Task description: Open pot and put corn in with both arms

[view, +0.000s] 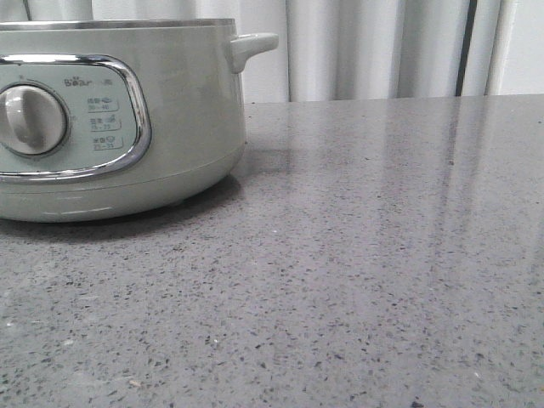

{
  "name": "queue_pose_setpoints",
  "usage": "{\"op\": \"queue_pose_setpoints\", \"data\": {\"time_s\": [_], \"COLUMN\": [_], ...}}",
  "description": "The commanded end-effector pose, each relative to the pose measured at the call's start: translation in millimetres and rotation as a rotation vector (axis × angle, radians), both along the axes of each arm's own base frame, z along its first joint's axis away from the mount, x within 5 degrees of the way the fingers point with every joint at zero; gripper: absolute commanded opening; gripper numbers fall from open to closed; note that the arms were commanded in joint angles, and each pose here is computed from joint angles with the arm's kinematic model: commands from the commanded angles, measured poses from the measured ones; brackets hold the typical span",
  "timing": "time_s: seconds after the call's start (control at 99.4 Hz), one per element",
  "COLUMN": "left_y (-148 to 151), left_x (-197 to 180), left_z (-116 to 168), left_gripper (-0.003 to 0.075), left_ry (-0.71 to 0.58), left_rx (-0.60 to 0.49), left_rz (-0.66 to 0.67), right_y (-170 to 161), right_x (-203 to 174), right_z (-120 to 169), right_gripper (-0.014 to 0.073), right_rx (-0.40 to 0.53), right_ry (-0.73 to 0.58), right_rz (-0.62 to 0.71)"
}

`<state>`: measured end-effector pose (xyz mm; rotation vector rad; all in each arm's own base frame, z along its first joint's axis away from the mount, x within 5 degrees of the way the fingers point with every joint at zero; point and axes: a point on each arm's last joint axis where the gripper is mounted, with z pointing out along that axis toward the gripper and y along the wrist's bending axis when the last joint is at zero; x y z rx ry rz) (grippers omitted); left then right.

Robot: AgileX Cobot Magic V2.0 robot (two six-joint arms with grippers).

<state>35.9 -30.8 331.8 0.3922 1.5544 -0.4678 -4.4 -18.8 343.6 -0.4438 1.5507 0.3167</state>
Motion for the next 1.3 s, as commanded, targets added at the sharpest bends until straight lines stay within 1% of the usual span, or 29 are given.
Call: {"op": "queue_pose_setpoints", "data": {"time_s": [0.0,0.06,0.111,0.141,0.261,0.342,0.473,0.523,0.593,0.744,0.925,0.986,1.006,1.036,1.116,1.217,1.287], "left_y": [1.9,2.0,3.7,4.6,6.5,8.9,16.3,18.1,19.9,21.5,21.0,20.6,19.9,19.5,19.6,17.9,17.7], "left_x": [-1.1,-1.0,0.1,0.7,7.7,15.1,20.4,20.4,17.9,14.6,17.5,17.6,17.0,16.4,16.5,16.1,16.1], "left_z": [15.8,15.5,14.7,14.5,3.3,-16.3,-54.7,-72.6,-90.3,-112.2,-134.3,-142.3,-146.4,-149.5,-148.9,-149.5,-149.5], "left_gripper": [-0.002,-0.002,-0.002,-0.002,-0.002,-0.002,-0.002,-0.002,-0.002,-0.002,-0.002,-0.002,-0.002,-0.002,-0.002,-0.002,-0.002], "left_ry": [-0.068,-0.068,-0.105,-0.114,-0.147,-0.16,-0.188,-0.168,-0.15,-0.118,0.003,0.061,0.104,0.136,0.134,0.163,0.165], "left_rx": [-0.056,-0.052,0.026,0.048,0.081,0.087,0.051,0.041,0.03,0.034,0.067,0.079,0.094,0.105,0.094,0.035,0.03], "left_rz": [0.008,0.01,0.034,0.051,0.117,0.185,0.309,0.335,0.356,0.379,0.383,0.38,0.37,0.364,0.368,0.354,0.354], "right_y": [0.5,0.5,0.5,0.5,0.5,0.5,0.5,0.5,0.5,0.5,0.5,0.5,0.5,0.5,0.5,0.5,0.5], "right_x": [0.3,0.3,0.3,0.3,0.3,0.3,0.3,0.3,0.3,0.3,0.2,0.2,0.2,0.2,0.2,0.2,0.2], "right_z": [13.3,13.3,13.3,13.3,13.3,13.3,13.3,13.3,13.3,13.3,13.2,13.1,13.1,13.1,13.1,13.1,13.1], "right_gripper": [-0.0053,-0.0053,-0.0053,-0.0053,-0.0053,-0.0053,-0.0053,-0.0053,-0.0053,-0.0053,-0.0053,-0.0053,-0.0053,-0.0053,-0.0053,-0.0053,-0.0053], "right_rx": [0.027,0.027,0.027,0.027,0.027,0.027,0.027,0.027,0.027,0.027,0.028,0.027,0.027,0.027,0.027,0.027,0.027], "right_ry": [-0.082,-0.082,-0.082,-0.082,-0.082,-0.082,-0.082,-0.082,-0.082,-0.082,-0.08,-0.079,-0.079,-0.079,-0.079,-0.079,-0.079], "right_rz": [-0.006,-0.006,-0.006,-0.006,-0.006,-0.006,-0.006,-0.006,-0.006,-0.006,-0.006,-0.006,-0.006,-0.006,-0.006,-0.006,-0.006]}}
